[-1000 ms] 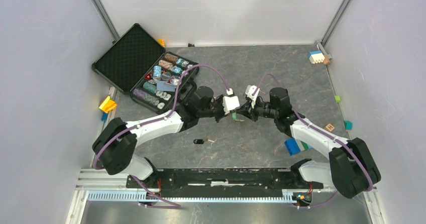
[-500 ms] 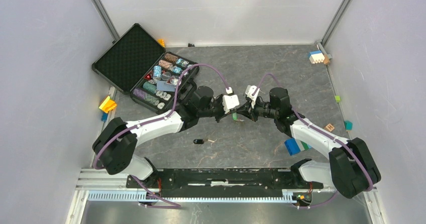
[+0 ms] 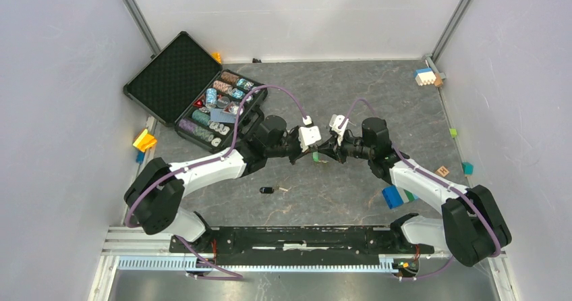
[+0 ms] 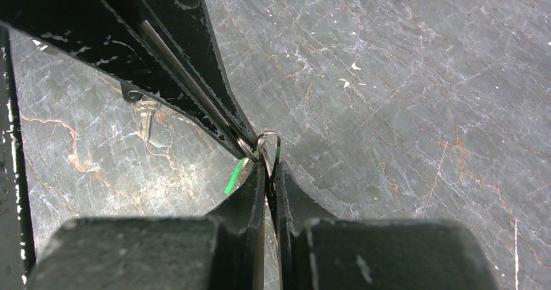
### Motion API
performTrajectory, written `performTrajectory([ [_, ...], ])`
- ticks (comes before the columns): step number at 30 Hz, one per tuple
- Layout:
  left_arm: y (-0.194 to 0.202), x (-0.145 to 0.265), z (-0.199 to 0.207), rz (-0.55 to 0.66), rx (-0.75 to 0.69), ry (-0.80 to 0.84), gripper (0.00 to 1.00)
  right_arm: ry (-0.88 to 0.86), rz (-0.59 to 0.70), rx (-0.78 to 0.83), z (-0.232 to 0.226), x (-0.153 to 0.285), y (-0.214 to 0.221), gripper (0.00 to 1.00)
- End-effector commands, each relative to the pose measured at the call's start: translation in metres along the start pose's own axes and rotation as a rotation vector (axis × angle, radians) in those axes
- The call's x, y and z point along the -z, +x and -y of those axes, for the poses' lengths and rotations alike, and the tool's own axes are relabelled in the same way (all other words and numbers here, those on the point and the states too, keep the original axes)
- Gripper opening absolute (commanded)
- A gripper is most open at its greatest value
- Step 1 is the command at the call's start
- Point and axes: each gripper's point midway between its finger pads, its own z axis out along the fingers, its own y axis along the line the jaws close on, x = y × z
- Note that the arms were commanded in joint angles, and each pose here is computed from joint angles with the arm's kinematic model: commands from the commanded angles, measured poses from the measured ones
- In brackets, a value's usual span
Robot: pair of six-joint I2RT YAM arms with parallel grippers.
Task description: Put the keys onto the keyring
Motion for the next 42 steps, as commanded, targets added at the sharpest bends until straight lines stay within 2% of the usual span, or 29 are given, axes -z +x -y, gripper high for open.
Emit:
performTrajectory([
  [1, -0.034, -0.006, -0.008, 0.106, -0.006, -0.006, 0.02, -0.034, 0.04, 0.03, -0.006, -0.003, -0.013, 0.0],
  [13, -0.034, -0.006, -0.009, 0.114, 0.011, 0.007, 0.02, -0.04, 0.033, 0.056, -0.009, -0.003, -0.011, 0.0],
  [31, -0.038, 0.0, -0.011, 0.112, 0.153, -0.005, 0.02, 0.058, 0.004, 0.131, 0.0, -0.002, -0.01, 0.0],
  [42, -0.041, 0.001, -0.02, 0.104, 0.147, -0.025, 0.02, 0.07, -0.019, 0.153, 0.0, -0.004, -0.008, 0.0],
])
